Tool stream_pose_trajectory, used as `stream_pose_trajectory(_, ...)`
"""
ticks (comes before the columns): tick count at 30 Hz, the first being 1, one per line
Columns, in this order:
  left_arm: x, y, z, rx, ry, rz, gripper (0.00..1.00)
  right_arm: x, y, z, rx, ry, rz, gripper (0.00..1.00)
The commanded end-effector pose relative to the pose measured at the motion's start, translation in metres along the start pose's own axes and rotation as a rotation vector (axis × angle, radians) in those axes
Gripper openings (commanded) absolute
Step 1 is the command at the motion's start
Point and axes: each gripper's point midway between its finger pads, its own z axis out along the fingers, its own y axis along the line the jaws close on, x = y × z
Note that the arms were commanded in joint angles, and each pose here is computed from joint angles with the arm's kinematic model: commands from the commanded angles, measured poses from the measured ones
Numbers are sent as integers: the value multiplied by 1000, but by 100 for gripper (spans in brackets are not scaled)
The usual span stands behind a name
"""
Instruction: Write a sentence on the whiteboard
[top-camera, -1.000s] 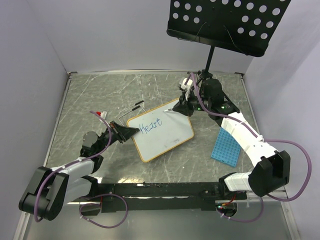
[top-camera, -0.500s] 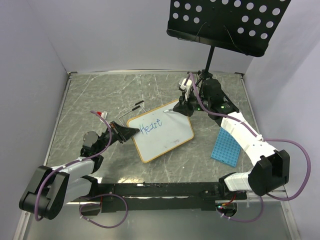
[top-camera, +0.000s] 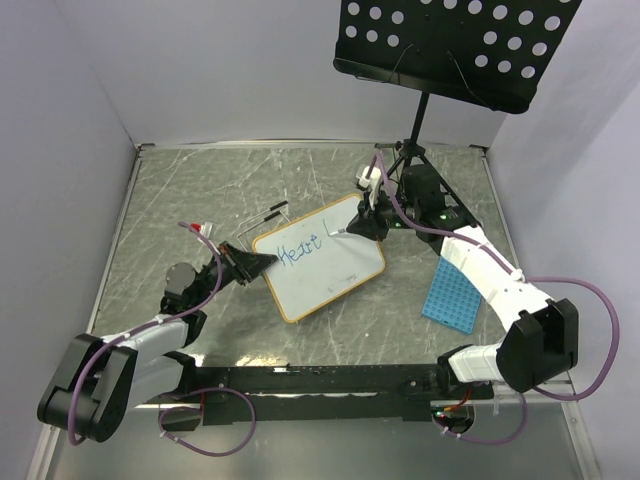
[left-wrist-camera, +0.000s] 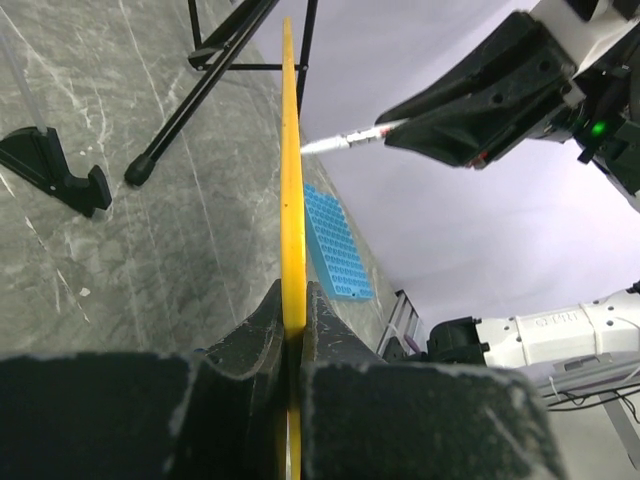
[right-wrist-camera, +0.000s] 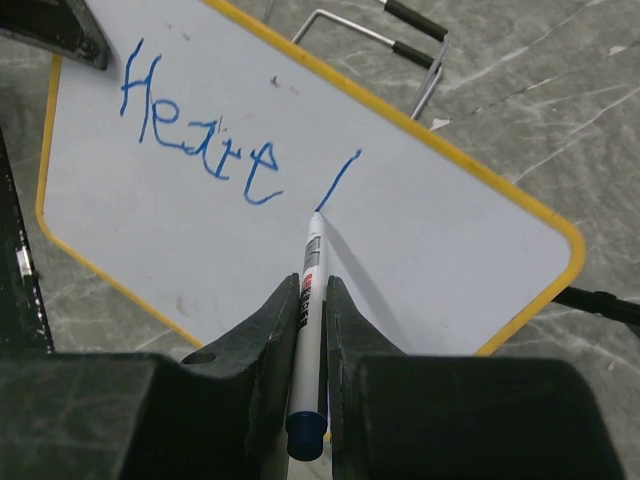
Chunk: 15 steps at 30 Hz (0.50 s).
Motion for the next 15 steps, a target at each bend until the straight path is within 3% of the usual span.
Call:
stream_pose_trajectory(1,-36,-46,3,153,-116,82,1,2,15,-5,-40,-1,-29,0)
stream_pose_trajectory(15,-32,-43,4,150,-102,80,1,-12,10,-6,-23,-36,-35,0)
